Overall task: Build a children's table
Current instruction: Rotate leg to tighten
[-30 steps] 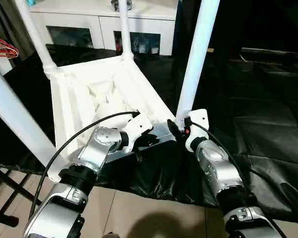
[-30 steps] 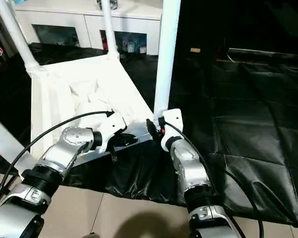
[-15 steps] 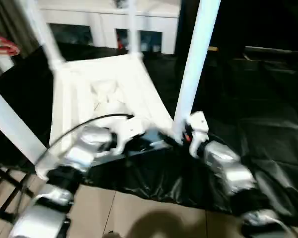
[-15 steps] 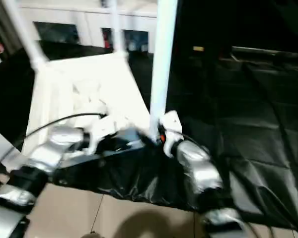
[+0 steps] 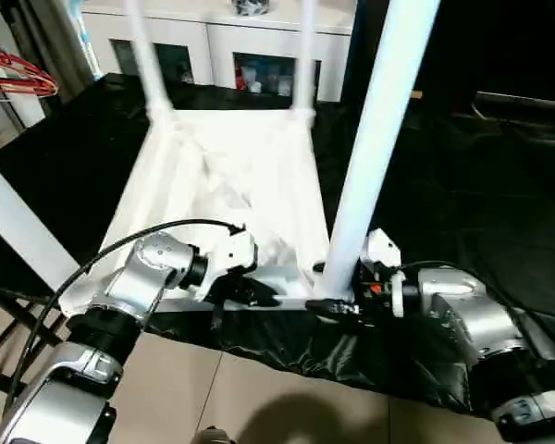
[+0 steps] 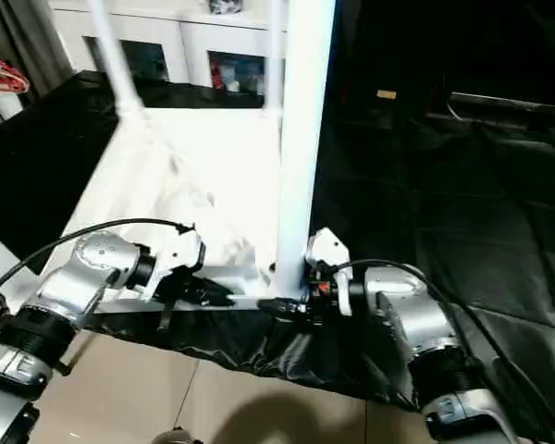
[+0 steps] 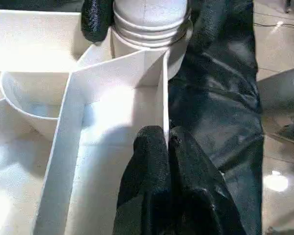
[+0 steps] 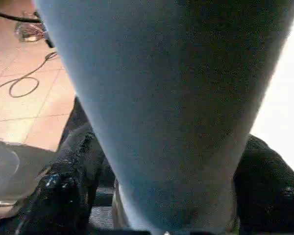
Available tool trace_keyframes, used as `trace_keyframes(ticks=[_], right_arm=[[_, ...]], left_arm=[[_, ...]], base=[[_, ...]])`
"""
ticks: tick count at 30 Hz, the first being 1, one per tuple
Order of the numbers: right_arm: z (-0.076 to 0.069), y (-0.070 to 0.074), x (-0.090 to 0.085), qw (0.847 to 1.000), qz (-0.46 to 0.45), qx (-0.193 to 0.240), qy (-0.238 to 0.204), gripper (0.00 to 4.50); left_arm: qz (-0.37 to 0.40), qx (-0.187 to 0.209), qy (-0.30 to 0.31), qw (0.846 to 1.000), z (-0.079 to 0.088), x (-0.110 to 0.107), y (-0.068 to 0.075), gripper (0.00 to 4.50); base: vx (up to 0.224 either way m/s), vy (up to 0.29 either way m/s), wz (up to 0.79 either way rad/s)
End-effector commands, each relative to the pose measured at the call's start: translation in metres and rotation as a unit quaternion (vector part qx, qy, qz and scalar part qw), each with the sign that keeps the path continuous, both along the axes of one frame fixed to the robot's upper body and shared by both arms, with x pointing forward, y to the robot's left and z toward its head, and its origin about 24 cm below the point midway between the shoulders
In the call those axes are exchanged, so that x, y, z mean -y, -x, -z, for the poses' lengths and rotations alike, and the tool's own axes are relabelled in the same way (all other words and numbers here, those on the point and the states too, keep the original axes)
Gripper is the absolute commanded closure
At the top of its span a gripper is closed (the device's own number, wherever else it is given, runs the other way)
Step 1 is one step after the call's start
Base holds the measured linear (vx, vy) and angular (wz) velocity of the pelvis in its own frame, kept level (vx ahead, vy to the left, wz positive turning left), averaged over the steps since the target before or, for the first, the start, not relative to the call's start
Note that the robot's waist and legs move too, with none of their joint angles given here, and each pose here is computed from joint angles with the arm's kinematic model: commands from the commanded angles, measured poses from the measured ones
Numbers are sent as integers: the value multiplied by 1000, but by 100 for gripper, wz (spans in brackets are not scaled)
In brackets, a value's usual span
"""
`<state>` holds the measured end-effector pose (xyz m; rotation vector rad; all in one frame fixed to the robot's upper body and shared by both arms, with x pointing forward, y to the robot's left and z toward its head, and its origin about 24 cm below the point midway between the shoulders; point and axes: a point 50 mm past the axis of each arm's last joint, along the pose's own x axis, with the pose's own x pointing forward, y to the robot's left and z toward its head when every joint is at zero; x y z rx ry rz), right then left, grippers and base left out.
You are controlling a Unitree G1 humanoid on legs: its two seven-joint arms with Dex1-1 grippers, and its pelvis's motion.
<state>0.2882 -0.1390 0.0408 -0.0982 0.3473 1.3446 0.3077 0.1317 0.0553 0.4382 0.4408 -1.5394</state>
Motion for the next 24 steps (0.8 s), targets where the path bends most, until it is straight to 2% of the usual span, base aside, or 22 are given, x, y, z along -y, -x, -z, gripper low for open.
trace_keyframes(ticks=[1,3,6,7,11,15,18,24], right_arm=[[1,5,-13,999,-41,-2,4,117],[3,7,-14,999,-43,-6,7,119],[6,9,-17,999,-36,-6,6,157],[7,9,-18,999,-31,-5,4,157],[9,5,-23,1000,21,9,-11,179],[14,-4,-26,994,109,20,-18,185],[21,-15,-32,974,225,17,-18,186],[30,-25,-58,933,359,-20,-26,186]], left_arm=[[29,30,20,999,-14,14,-4,450],[25,31,19,999,-13,13,-6,450],[10,36,18,999,-12,12,-9,450],[4,38,18,999,-12,12,-10,450],[-31,52,31,998,-13,17,-15,450],[-66,61,40,995,-15,23,-20,450],[-104,78,40,991,-14,32,-24,450],[-169,99,45,980,-12,58,-25,450]], base=[[0,0,0],[0,0,0],[0,0,0],[0,0,0],[0,0,0],[0,0,0],[0,0,0],[0,0,0]])
